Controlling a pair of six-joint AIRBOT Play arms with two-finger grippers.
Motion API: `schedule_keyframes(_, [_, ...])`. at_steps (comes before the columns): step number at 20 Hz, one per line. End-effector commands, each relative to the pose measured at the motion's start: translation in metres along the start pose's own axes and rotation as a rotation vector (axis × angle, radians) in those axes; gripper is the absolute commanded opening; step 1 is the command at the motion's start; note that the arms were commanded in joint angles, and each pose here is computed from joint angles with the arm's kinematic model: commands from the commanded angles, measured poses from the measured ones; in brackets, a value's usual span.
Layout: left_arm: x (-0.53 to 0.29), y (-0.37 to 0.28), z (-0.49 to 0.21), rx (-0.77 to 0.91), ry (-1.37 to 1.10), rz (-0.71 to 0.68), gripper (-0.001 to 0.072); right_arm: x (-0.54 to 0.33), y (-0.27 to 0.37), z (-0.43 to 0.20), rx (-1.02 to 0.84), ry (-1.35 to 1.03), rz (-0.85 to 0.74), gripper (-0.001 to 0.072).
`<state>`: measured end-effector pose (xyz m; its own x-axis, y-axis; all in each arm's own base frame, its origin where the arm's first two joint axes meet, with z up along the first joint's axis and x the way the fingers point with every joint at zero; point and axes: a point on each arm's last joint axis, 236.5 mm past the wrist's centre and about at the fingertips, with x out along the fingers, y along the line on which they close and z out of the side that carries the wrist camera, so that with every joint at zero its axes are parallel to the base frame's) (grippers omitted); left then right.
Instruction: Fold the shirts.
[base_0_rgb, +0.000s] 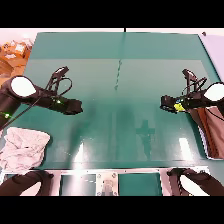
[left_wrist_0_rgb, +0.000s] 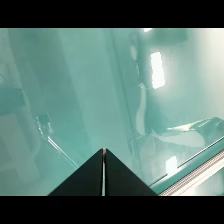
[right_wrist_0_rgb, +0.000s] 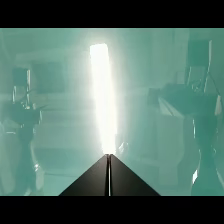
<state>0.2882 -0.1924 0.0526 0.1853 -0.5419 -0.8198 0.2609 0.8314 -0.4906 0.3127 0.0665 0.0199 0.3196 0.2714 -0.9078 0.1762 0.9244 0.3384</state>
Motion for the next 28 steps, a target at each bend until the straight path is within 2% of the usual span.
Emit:
schedule_keyframes(1, [0.0, 0.0, 0.0, 0.001, 0.0, 0.0, 0.0024, 0.0, 0.0, 0.0, -0.001, 0.0, 0.0, 0.0007])
schedule_keyframes(14, [0.0, -0.001, 0.001, 0.0, -0.004, -0.003, 0.0024, 0.0, 0.001, 0.004, -0.001, -0.017, 0.003, 0.0008])
schedule_keyframes(20, [-0.002, -0.011, 0.027, -0.034, -0.116, -0.048, 0.0024, 0.0, 0.003, 0.017, 0.0, -0.071, 0.012, 0.0008])
schedule_keyframes(22, [-0.003, 0.01, 0.031, -0.008, -0.132, 0.036, 0.0043, -0.001, 0.004, 0.026, 0.001, -0.111, 0.018, 0.0009])
schedule_keyframes(23, [-0.006, 0.039, 0.029, 0.011, -0.12, 0.165, 0.0441, -0.001, 0.005, 0.031, 0.001, -0.129, 0.022, 0.0009])
schedule_keyframes(24, [-0.017, 0.08, 0.024, -0.046, -0.109, 0.343, 0.0698, -0.001, 0.005, 0.032, 0.001, -0.136, 0.022, 0.0009])
schedule_keyframes(25, [-0.039, 0.127, 0.014, -0.091, -0.084, 0.561, 0.0715, -0.001, 0.005, 0.032, 0.0, -0.135, 0.022, 0.0014])
schedule_keyframes(26, [-0.064, 0.16, 0.001, -0.109, -0.044, 0.739, 0.0715, -0.001, 0.005, 0.032, -0.001, -0.135, 0.021, 0.0054])
schedule_keyframes(27, [-0.091, 0.186, -0.016, -0.143, 0.015, 0.889, 0.0714, -0.001, 0.005, 0.032, -0.001, -0.135, 0.021, 0.0123])
schedule_keyframes(28, [-0.11, 0.203, -0.037, -0.205, 0.088, 0.964, 0.0714, -0.001, 0.005, 0.032, -0.001, -0.135, 0.021, 0.0164])
